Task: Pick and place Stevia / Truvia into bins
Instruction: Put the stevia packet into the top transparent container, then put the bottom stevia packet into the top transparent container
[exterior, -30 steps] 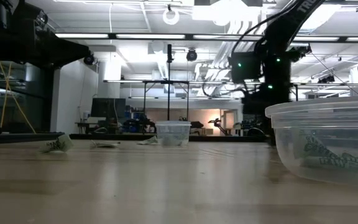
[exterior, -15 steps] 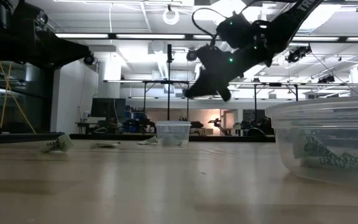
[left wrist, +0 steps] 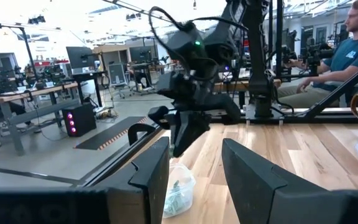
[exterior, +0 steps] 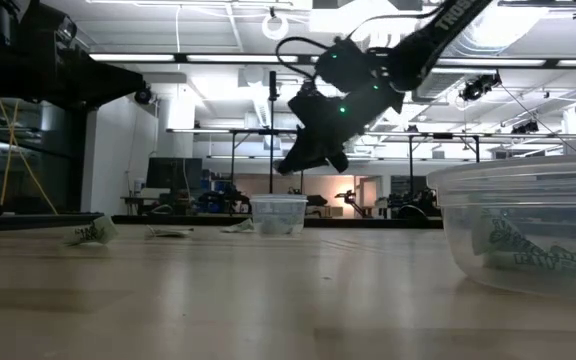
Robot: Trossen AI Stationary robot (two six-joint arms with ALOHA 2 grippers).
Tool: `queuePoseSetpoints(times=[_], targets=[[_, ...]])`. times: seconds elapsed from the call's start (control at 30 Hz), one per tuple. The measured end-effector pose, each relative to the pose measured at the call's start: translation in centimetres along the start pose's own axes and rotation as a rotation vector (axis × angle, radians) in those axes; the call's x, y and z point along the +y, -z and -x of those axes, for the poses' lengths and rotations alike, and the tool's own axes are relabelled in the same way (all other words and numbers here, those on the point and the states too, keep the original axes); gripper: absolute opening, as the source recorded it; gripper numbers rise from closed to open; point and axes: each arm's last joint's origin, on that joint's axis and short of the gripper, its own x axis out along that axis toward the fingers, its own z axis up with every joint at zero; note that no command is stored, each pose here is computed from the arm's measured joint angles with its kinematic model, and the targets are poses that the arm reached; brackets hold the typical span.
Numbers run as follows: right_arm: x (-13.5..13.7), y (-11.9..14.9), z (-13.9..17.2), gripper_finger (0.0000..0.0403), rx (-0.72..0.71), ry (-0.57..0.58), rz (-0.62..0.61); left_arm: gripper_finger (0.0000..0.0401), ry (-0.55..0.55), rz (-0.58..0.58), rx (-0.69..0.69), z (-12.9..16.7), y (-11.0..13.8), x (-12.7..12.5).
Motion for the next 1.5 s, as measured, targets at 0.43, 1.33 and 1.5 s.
queuePoseSetpoints(times=[0.43, 1.33, 1.5], targets=[[0.4, -2.5, 0.6, 0.0158, 0.079, 0.043, 0.006, 0.0182, 0.000, 0.000, 0.001, 0.0, 0.0, 0.0], [3.3, 12.9, 20.3, 0.0046, -0.584, -0.139, 0.253, 0.0182, -0.015, 0.008, -0.048, 0.0, -0.5, 0.1], [2.0, 15.8, 20.6, 0.0031, -0.673, -0.036, 0.201, 0.0182, -0.017, 0.010, -0.068, 0.0, -0.7, 0.1]])
